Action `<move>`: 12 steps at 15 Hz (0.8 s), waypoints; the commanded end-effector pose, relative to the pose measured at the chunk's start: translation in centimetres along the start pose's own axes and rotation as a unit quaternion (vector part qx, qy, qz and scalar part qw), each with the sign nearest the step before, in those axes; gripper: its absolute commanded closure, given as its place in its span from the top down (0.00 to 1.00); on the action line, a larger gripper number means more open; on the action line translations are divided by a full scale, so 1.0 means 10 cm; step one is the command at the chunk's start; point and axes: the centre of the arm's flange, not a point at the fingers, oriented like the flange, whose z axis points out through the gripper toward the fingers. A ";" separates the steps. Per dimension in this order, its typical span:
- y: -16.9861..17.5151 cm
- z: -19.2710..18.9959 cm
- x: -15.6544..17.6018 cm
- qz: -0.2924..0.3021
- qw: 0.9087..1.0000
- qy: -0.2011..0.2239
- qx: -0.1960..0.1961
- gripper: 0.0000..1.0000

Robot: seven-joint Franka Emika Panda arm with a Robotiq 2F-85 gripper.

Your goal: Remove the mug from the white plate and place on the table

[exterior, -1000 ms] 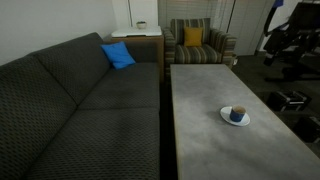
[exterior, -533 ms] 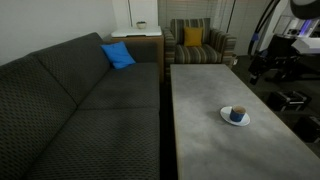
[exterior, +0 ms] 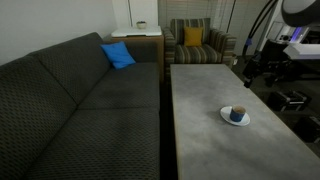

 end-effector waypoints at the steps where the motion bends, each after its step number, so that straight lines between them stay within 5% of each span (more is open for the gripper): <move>1: 0.14 0.47 0.24 0.008 1.000 0.016 0.023 1.00; 8: 0.27 1.11 0.38 0.053 0.998 0.042 0.003 1.00; 12: 0.22 0.96 0.21 0.042 0.998 0.049 0.003 1.00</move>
